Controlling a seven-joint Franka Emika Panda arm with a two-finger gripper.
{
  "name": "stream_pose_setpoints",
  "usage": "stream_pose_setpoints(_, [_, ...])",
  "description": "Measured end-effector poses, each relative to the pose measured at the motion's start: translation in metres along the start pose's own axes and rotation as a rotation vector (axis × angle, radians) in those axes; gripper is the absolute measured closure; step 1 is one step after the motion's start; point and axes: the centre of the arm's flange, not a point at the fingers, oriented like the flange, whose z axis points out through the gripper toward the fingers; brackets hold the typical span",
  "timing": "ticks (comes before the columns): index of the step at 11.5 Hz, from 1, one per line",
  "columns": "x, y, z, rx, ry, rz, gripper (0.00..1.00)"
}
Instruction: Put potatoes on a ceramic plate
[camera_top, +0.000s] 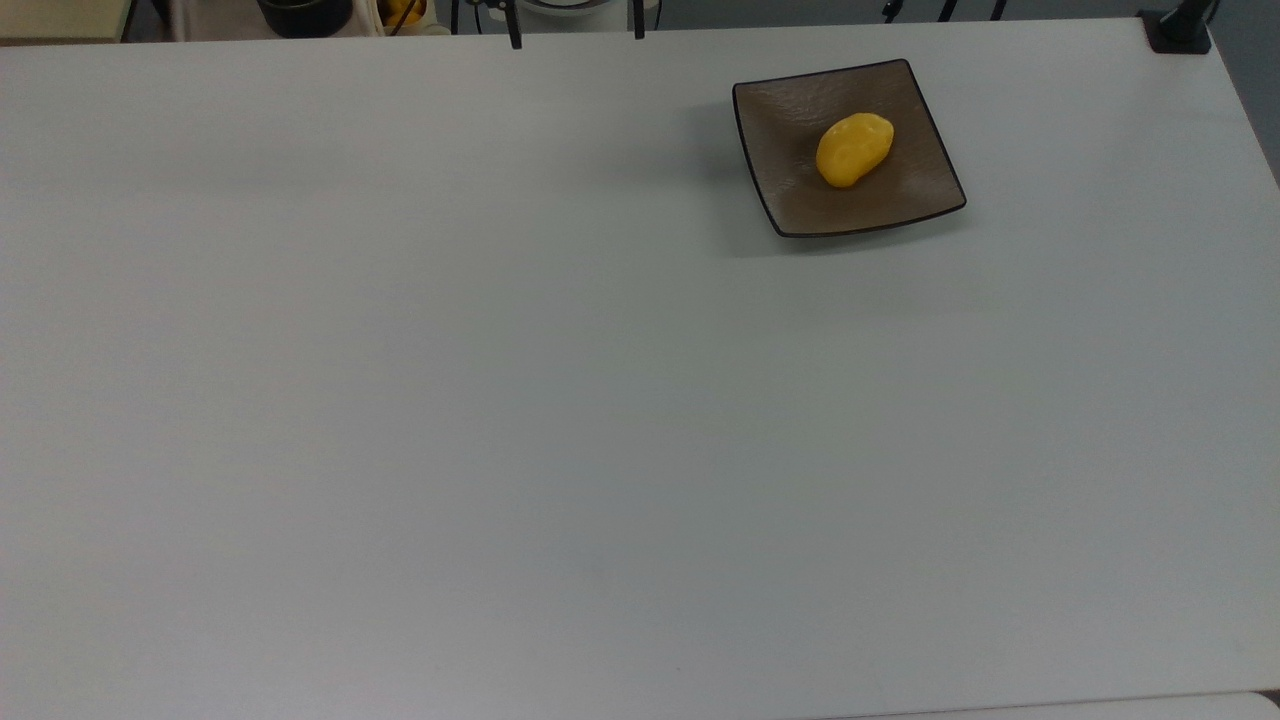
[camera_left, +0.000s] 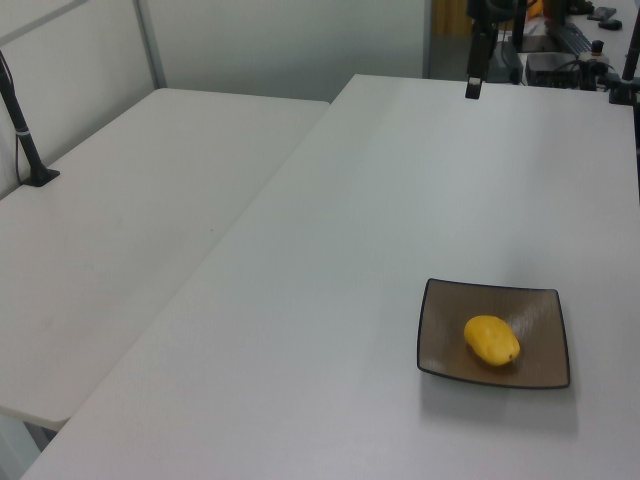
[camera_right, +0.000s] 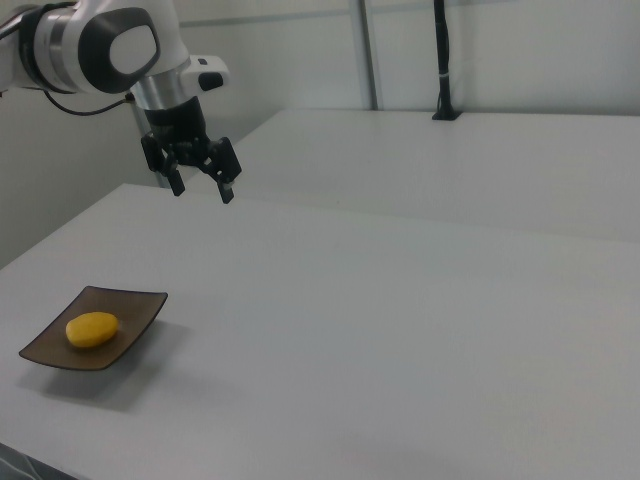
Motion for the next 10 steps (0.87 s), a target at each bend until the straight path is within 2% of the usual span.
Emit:
stream_pose_setpoints(2, [-0.0002, 0.0093, -0.0004, -0.001, 0.001, -0.03, 0.0])
stream_pose_setpoints(10, [-0.0002, 0.0089, -0.0004, 0.0, 0.001, -0.035, 0.0])
